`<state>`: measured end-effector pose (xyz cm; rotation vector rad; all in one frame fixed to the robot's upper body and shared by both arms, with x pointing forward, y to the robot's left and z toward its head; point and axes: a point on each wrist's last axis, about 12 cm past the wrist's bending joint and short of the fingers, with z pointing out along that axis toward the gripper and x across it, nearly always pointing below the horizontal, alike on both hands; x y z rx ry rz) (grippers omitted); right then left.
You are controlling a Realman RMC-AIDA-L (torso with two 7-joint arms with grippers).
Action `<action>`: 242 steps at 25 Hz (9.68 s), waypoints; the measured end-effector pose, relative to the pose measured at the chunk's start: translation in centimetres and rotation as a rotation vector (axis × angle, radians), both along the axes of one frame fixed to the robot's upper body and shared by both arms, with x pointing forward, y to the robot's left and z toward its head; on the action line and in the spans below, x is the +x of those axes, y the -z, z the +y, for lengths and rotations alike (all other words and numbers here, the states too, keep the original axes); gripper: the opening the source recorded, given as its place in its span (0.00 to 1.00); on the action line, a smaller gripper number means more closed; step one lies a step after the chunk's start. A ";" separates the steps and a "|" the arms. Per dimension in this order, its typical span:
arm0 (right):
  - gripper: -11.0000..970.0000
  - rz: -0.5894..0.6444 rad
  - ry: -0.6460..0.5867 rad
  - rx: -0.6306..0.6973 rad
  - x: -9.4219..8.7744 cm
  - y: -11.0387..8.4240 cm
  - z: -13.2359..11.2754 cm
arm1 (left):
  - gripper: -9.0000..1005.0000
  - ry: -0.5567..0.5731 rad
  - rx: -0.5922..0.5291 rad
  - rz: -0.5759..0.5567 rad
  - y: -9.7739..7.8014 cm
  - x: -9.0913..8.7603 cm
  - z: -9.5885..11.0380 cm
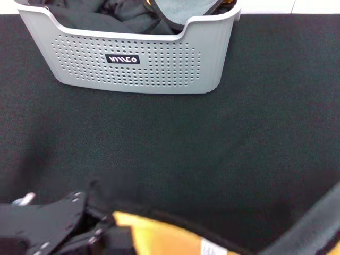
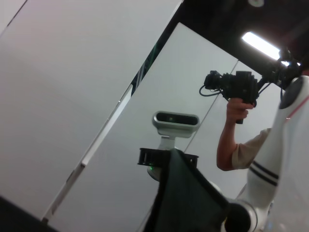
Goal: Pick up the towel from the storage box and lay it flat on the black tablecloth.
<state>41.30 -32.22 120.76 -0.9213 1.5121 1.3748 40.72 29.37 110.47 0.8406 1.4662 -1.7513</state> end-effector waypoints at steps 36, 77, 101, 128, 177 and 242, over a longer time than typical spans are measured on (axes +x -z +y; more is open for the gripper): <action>0.10 -0.049 0.319 -0.165 13.1 12.6 7.1 | 0.02 -0.437 0.422 0.015 6.6 10.7 -2.3; 0.11 -0.088 0.351 -0.401 17.3 13.0 11.7 | 0.02 -0.715 0.583 -0.045 7.8 11.0 1.7; 0.12 -0.126 0.370 -0.544 19.1 13.2 14.8 | 0.02 -0.811 0.682 -0.173 7.7 12.3 1.6; 0.12 -0.233 0.462 -0.666 18.2 14.1 16.9 | 0.02 -0.901 0.727 -0.273 7.8 11.2 2.9; 0.81 -0.421 0.611 -0.620 11.4 11.6 15.8 | 0.82 -0.881 0.620 -0.193 5.3 8.3 4.6; 0.80 -0.388 -0.206 0.085 3.7 5.3 3.4 | 0.88 -0.091 0.035 -0.341 -0.9 5.4 -3.0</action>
